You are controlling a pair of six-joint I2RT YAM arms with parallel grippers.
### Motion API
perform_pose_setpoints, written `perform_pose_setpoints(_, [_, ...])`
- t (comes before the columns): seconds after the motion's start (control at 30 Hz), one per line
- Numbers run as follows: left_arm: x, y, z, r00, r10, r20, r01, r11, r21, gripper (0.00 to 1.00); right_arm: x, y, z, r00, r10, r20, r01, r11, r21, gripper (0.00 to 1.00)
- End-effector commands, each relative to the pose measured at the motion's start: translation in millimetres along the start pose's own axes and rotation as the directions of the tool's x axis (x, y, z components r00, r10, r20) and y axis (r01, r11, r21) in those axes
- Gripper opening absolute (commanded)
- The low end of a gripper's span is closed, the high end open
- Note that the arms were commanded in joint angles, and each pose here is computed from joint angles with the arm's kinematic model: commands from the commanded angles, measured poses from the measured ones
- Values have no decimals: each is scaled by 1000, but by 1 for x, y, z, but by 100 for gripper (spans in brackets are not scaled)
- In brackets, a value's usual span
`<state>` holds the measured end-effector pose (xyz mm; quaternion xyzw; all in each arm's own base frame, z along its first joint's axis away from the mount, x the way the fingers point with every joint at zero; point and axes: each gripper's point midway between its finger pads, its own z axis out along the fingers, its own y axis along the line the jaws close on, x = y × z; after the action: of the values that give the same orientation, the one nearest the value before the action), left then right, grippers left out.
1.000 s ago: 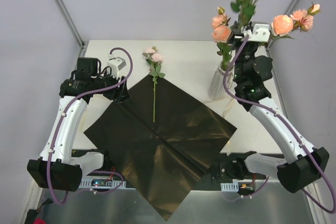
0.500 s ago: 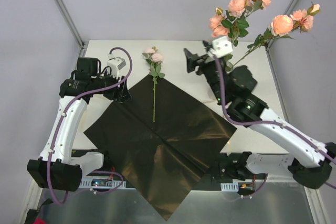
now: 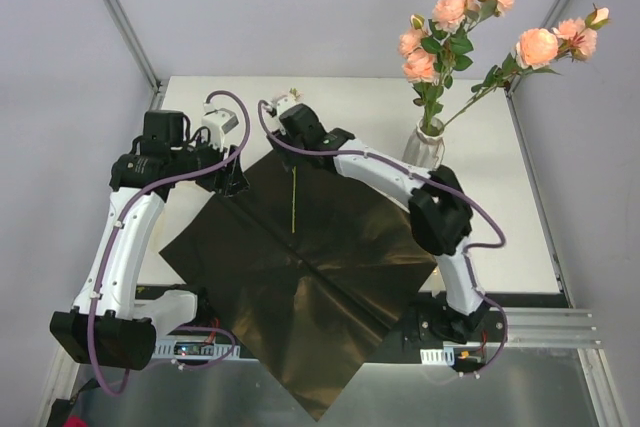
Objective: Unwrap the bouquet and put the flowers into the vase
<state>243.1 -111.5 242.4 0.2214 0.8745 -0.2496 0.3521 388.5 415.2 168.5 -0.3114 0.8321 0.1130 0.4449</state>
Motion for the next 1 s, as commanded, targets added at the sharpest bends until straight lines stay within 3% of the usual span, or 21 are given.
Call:
perform_pose_setpoints(0.0, [-6, -5, -10, 999, 20, 37, -21, 1000, 10, 57, 17, -12, 27, 990, 113, -84, -111, 993, 32, 66])
perform_pose_setpoints(0.23, [-7, -7, -7, 999, 11, 31, -12, 999, 33, 58, 47, -8, 67, 979, 157, -129, -149, 986, 68, 68])
perform_pose_setpoints(0.57, [-3, -5, -3, 1000, 12, 24, -13, 999, 44, 57, 46, -21, 99, 969, 230, -90, -217, 967, 133, 63])
perform_pose_setpoints(0.8, [-7, -12, -7, 999, 12, 44, -15, 998, 64, 58, 52, -38, 100, 948, 275, -158, -234, 943, 238, 57])
perform_pose_setpoints(0.97, [-9, -13, -8, 999, 18, 51, -21, 998, 67, 58, 82, -34, 100, 915, 328, -236, -267, 929, 255, 57])
